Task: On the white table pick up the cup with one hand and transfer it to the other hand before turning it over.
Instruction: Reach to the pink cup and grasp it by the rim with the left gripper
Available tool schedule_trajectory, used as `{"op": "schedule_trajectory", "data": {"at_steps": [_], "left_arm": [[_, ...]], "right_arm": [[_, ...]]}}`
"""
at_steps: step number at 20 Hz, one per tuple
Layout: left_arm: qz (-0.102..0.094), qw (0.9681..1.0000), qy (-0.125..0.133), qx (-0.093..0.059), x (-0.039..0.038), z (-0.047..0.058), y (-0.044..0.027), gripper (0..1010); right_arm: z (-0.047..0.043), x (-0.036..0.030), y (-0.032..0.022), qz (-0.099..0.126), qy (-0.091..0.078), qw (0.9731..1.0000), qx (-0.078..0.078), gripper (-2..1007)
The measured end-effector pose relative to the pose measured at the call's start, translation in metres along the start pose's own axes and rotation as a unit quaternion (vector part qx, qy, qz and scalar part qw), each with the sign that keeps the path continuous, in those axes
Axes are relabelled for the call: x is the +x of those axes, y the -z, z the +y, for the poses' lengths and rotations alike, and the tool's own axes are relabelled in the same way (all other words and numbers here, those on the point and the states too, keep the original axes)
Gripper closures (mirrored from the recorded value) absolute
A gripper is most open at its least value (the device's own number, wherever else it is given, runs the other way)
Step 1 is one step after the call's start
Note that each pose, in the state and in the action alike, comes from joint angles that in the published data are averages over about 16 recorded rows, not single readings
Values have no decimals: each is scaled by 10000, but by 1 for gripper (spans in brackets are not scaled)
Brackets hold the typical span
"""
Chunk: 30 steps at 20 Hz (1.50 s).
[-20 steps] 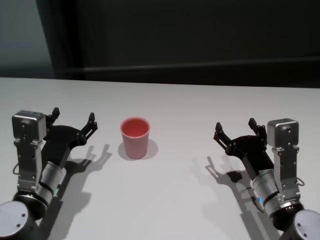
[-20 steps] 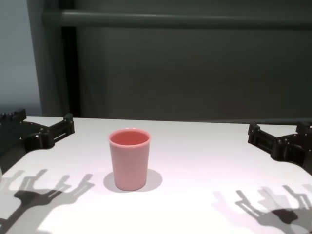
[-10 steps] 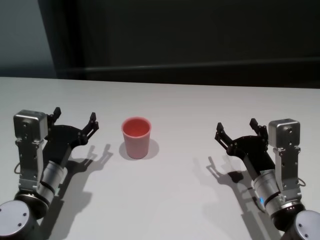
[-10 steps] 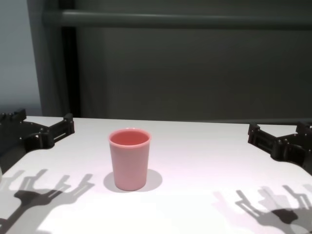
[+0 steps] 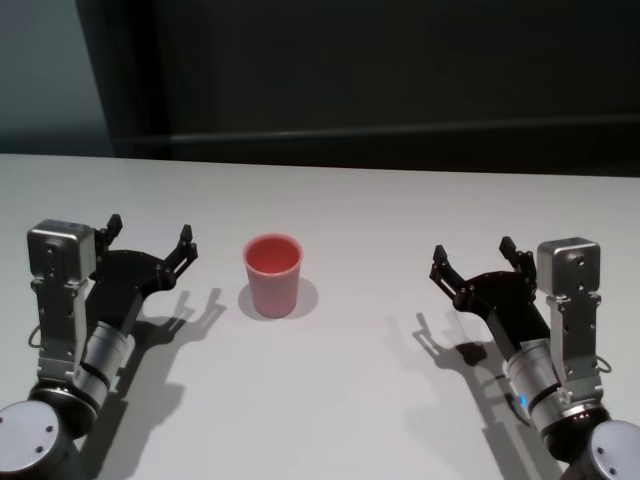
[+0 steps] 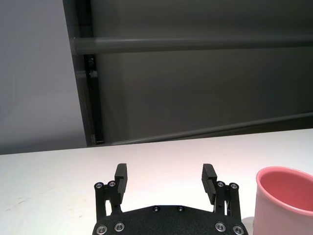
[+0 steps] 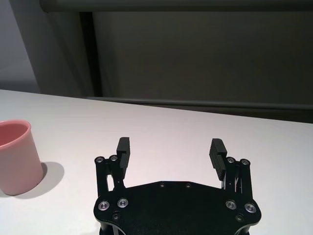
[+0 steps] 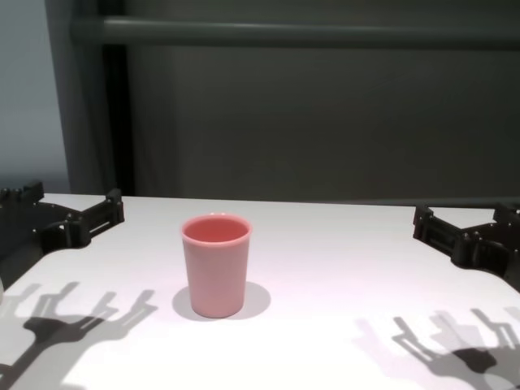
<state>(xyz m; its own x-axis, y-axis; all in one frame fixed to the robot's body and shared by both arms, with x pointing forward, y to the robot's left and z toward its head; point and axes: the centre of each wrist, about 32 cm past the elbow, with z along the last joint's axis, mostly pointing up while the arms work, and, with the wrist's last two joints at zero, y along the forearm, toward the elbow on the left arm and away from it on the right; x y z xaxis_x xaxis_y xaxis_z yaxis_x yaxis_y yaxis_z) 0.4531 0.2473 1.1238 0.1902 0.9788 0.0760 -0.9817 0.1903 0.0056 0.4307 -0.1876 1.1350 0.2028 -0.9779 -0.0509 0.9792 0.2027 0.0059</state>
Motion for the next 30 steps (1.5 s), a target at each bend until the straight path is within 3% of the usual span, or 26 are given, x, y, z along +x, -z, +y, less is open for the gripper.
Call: {"op": "schedule_trajectory", "data": {"at_steps": [23,30], "left_arm": [[-9,10000,11,-1,2,0,-2,7],[-256,9994,212,-30,87,6,-73,7]], "right_arm": [[0,0,0,0,0,10000,0,5],[0,0,0,0,0,10000,0,5]]}}
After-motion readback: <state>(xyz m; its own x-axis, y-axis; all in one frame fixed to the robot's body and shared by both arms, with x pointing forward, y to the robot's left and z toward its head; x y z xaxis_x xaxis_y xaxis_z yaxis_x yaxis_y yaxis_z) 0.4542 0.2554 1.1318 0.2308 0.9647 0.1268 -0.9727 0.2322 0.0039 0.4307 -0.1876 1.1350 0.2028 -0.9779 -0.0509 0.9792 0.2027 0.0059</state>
